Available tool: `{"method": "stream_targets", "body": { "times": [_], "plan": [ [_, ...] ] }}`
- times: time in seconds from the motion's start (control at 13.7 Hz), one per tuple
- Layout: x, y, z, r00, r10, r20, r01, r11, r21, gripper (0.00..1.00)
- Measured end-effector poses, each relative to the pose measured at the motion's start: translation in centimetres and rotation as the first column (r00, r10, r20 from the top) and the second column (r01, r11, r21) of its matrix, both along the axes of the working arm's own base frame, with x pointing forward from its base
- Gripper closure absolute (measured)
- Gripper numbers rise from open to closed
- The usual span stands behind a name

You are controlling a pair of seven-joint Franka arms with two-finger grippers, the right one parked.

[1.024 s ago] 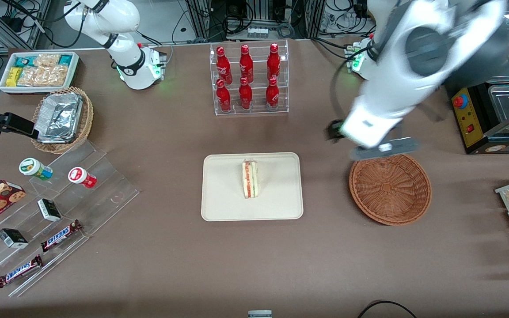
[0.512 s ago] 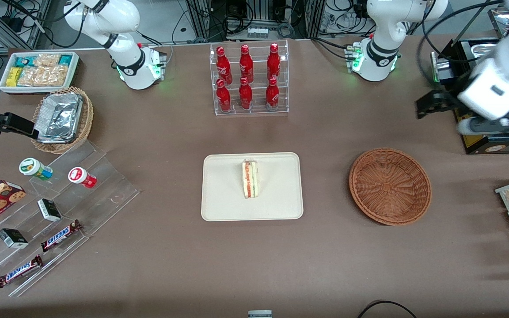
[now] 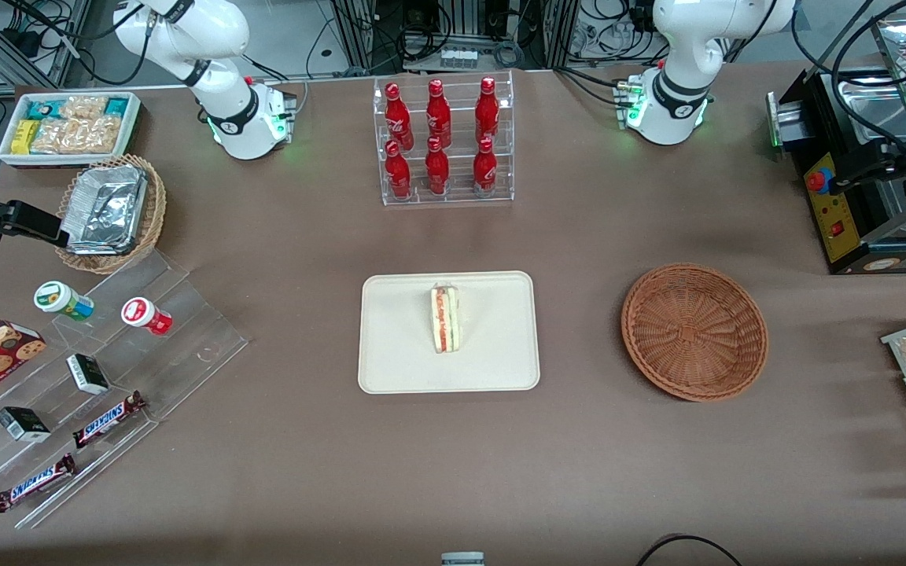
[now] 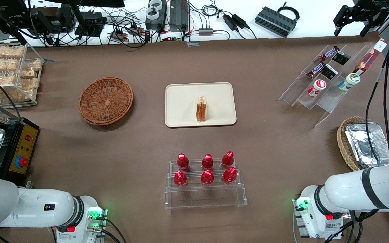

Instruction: Place sandwich from basket to tray

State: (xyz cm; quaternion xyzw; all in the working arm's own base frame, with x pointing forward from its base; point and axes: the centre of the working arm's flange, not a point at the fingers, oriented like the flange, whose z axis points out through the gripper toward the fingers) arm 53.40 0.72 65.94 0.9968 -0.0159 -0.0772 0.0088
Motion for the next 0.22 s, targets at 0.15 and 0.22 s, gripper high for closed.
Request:
{"method": "stream_targets", "body": {
  "times": [0.15, 0.22],
  "plan": [
    [0.0, -0.05, 0.0, 1.0, -0.001, 0.0, 0.001, 1.0, 0.003, 0.0],
    [0.01, 0.0, -0.01, 1.0, -0.001, 0.0, 0.001, 1.0, 0.007, 0.0]
  ]
}}
